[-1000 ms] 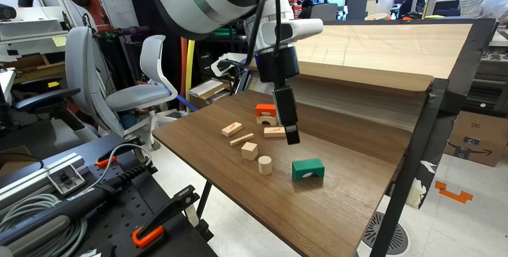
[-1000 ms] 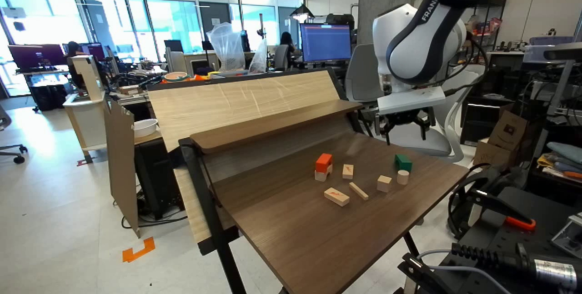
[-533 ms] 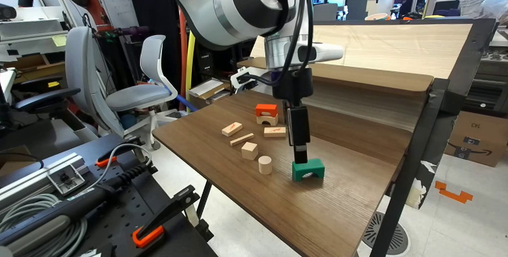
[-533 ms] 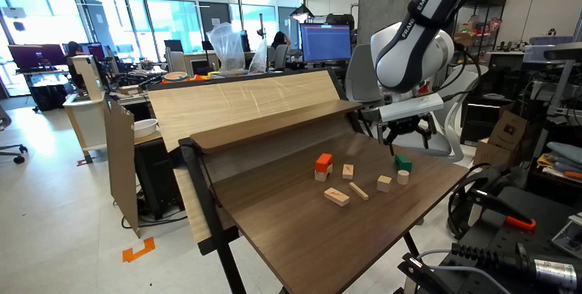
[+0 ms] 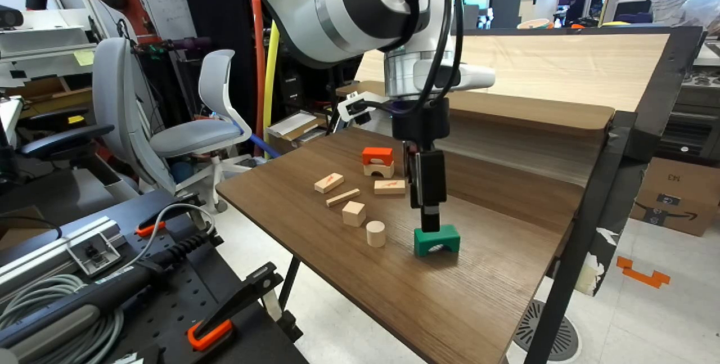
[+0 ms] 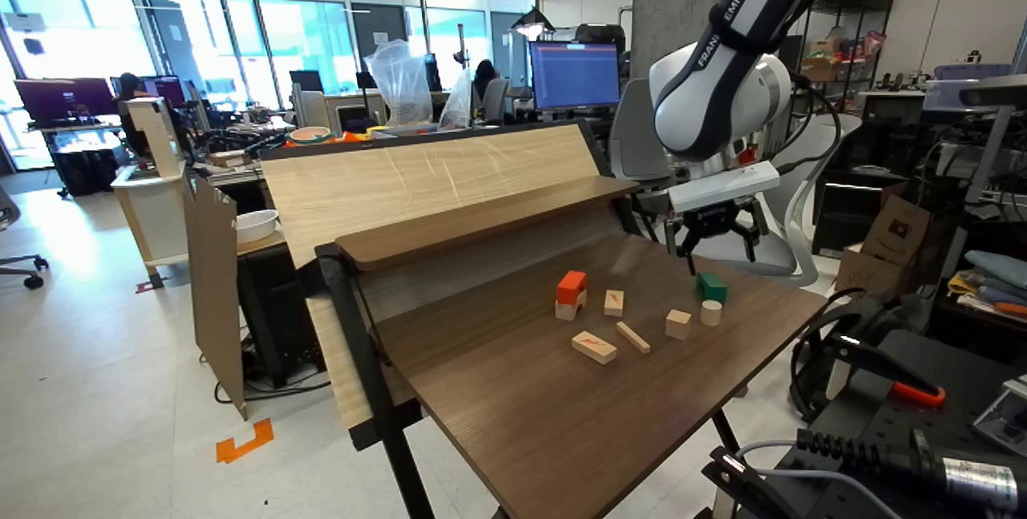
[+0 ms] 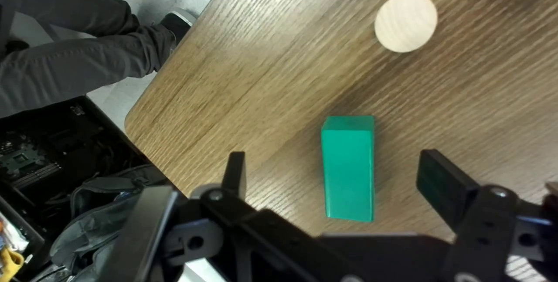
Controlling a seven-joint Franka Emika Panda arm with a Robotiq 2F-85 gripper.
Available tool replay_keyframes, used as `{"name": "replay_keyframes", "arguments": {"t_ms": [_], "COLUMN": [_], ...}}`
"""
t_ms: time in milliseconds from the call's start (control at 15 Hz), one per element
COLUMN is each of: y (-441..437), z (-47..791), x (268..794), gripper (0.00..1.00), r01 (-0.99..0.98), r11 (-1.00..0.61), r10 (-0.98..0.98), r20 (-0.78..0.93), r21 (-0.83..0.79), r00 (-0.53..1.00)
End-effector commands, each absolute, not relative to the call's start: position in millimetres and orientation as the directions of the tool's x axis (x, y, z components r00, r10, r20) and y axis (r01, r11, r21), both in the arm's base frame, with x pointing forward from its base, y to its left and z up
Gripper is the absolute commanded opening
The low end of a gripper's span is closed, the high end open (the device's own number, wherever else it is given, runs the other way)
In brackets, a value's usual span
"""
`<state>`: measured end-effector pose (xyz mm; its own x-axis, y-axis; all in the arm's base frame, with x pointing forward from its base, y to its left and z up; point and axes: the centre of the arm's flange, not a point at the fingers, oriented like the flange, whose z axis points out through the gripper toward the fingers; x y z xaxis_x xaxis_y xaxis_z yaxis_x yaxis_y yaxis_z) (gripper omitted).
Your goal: Put the green block on top of the orange block
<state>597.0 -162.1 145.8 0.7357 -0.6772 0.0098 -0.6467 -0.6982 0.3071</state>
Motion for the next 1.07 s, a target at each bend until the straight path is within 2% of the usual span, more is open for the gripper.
{"name": "replay_keyframes", "arguments": {"t_ms": [0,333,1000], "y": [-161.4,-161.2,-176.2], "z": [137.5,131.6,99.4], "x": [599.4,601.1,630.7], "gripper": [1.00,1.00,1.00], "r01": [-0.669,-0.692,-0.742], "r11": [-0.686,-0.679,-0.640], "r10": [-0.692,-0.718,-0.748], "r20": [0.028,-0.026,0.055], "r21": [0.286,0.245,0.201], "r00": [0.722,0.696,0.661]}}
